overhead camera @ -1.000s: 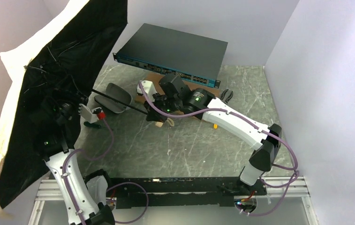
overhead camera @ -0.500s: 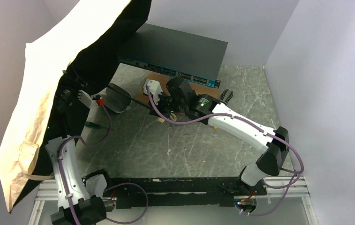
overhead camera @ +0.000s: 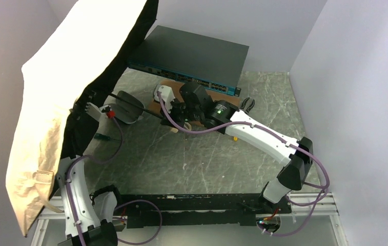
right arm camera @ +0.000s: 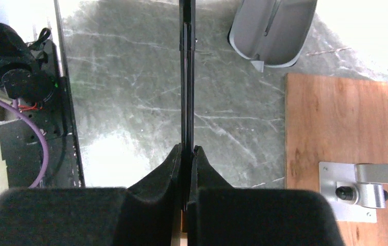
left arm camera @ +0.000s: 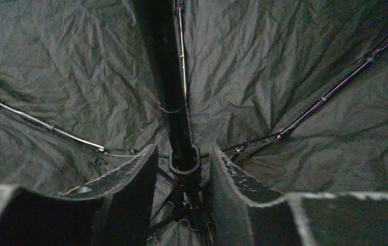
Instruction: Open the umbrella
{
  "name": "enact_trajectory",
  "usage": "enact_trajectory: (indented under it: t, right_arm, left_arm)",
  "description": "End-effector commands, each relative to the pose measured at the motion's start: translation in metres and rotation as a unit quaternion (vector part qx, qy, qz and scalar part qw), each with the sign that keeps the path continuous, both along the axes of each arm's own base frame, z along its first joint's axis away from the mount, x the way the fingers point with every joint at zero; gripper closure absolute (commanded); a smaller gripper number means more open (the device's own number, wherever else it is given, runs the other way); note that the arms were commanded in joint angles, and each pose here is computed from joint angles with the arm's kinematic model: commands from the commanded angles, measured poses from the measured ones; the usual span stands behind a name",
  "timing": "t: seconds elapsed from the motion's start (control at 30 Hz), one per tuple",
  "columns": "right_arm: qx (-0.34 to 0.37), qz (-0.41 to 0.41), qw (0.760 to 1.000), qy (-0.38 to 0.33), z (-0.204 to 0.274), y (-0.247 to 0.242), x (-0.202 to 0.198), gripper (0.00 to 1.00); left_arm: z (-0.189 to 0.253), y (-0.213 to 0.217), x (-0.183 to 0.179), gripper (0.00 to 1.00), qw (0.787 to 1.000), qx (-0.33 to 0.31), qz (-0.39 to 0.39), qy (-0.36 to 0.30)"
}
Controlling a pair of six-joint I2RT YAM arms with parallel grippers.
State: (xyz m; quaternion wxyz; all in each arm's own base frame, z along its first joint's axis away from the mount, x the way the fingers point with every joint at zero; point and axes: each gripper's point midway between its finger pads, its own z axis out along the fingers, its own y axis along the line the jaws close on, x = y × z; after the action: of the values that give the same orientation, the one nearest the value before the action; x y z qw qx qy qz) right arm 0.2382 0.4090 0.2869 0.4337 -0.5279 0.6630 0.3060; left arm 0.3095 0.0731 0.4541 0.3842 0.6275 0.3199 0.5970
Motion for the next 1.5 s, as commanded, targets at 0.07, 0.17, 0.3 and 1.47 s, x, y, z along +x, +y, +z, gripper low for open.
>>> enact_trajectory:
  t: [0.07,0.17,0.3,1.47]
  right_arm:
    - [0.085,0.026,0.995,-0.039,0.062,0.019,-0.002,1.0]
    - [0.088,0.027,0.995,-0.034,0.064,0.02,-0.003,1.0]
    - [0.094,0.031,0.994,-0.036,0.069,0.019,-0.006,1.0]
    - [-0.014,0.016,1.0,0.004,0.006,0.016,0.008,0.55]
  left_arm:
    - [-0.021,-0.019,-0.01,0.48,0.998,0.03,-0.031,0.035]
    - [-0.035,-0.026,-0.014,0.5,0.997,0.035,-0.044,0.057]
    - [-0.046,-0.033,-0.019,0.55,0.995,0.024,-0.058,0.084]
    - [0.024,-0.023,-0.016,1.0,0.998,0.021,-0.041,-0.038]
